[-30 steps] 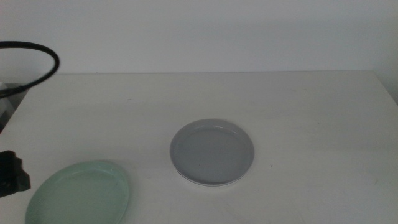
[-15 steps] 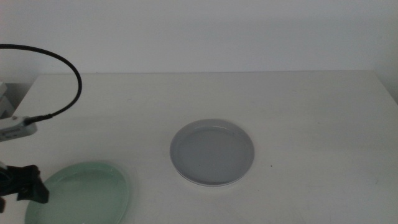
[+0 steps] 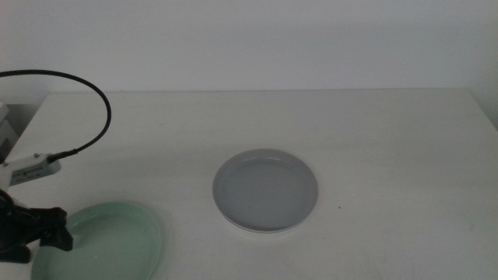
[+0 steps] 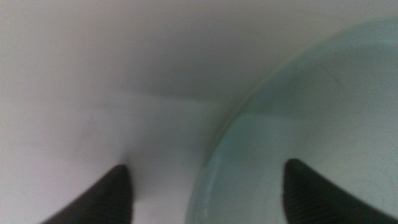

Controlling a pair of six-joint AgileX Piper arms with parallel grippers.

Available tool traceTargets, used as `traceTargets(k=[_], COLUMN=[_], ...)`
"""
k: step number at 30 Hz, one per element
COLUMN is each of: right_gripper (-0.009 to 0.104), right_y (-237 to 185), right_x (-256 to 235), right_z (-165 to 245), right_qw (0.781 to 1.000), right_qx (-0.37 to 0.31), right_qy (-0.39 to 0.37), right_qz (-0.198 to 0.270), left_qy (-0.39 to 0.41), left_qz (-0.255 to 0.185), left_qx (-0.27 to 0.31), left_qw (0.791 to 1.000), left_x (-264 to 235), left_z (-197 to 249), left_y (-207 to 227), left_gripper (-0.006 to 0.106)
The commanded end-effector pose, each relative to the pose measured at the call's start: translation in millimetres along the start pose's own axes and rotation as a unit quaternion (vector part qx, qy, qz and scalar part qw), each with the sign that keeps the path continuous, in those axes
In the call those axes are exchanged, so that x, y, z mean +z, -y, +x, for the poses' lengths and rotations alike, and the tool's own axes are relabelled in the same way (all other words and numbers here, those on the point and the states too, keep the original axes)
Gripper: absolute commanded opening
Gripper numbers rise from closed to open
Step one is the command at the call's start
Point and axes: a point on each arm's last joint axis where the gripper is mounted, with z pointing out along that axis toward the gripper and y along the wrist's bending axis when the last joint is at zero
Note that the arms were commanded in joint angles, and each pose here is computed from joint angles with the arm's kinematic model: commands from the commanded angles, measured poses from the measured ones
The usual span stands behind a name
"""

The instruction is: Stack the three bowls on top of each other.

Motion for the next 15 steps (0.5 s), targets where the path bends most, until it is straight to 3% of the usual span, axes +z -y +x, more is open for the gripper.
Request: traceTargets(k=[1, 8, 15], right_gripper=[0.048, 0.048, 0.048], right_y=[1, 1, 1], right_x=[-4, -4, -4], right_z=[-13, -13, -13], right_qw=[0.999, 0.999, 0.999], right_qx=[-0.006, -0.006, -0.006], right_qy=[0.048, 0.048, 0.048], right_qz=[0.008, 0.008, 0.008], left_qy=[0.001, -0.018, 0.002], left_qz=[0.009, 0.016, 0.034], left_qx=[-0.01, -0.011, 0.001], left_qw=[1.0, 1.0, 0.999], left_x=[0, 3, -31], left_z=[-3, 0, -6], left_y=[1, 2, 18], left_gripper=[0.063, 0.001, 0.0])
